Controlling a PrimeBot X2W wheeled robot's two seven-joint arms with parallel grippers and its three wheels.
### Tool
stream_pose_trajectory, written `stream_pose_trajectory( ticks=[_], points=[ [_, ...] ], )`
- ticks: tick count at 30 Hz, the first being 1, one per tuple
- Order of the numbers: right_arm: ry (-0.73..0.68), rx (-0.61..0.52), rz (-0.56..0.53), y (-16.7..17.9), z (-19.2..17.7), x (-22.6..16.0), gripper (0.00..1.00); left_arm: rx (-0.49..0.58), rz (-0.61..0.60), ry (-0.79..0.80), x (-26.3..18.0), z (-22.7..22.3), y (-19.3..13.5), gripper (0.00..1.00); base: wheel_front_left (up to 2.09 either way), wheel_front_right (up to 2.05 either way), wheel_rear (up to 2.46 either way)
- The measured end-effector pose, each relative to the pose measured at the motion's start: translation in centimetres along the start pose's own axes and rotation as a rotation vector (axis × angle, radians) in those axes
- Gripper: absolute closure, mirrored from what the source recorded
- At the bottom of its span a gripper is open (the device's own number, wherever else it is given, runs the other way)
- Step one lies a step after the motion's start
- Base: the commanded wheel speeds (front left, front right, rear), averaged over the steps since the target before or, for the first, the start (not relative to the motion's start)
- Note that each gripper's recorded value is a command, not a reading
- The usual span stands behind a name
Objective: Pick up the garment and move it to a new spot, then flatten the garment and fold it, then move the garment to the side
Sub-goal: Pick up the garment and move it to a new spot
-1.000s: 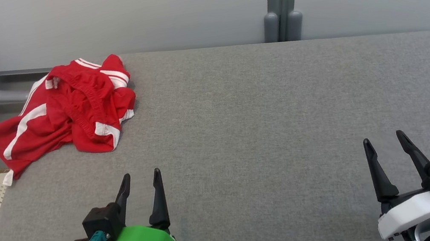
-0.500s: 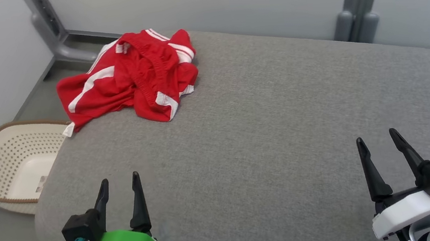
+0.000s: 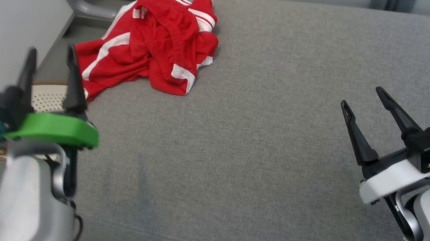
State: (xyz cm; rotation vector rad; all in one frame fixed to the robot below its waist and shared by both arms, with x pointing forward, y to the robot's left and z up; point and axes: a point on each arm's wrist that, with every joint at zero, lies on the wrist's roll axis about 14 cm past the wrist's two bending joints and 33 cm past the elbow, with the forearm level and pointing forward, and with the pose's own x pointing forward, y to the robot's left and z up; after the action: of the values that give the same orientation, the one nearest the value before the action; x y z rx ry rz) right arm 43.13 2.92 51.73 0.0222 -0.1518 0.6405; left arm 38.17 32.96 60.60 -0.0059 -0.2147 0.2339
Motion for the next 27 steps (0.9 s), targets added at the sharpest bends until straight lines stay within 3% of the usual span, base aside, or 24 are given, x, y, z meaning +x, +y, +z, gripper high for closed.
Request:
stream_pose_trajectory(
  ticks=[5, 12, 15, 21, 27],
  points=[
    [0.001, -0.024, -0.016, -1.4, -1.1, 1.3, 0.00, 0.065, -0.031, 0.002, 6.3, 2.4, 0.2, 0.00, 0.00, 0.00, 0.00],
    [0.101, -0.043, -0.102, -5.2, -5.8, 0.2, 0.00, 0.026, -0.087, 0.351, 11.5, -6.2, -2.9, 0.00, 0.00, 0.00, 0.00],
    [0.145, -0.049, -0.142, -6.7, -7.7, -0.7, 0.00, 0.047, -0.150, 0.530, 11.2, -11.7, -5.1, 0.00, 0.00, 0.00, 0.00],
    [0.218, -0.047, -0.206, -9.1, -10.7, -2.4, 0.00, -0.015, -0.234, 0.733, 9.9, -19.2, -8.9, 0.00, 0.00, 0.00, 0.00],
    [0.267, -0.045, -0.242, -10.3, -12.6, -3.7, 0.00, -0.033, -0.204, 0.863, 8.3, -24.5, -8.4, 0.00, 0.00, 0.00, 0.00]
  ],
)
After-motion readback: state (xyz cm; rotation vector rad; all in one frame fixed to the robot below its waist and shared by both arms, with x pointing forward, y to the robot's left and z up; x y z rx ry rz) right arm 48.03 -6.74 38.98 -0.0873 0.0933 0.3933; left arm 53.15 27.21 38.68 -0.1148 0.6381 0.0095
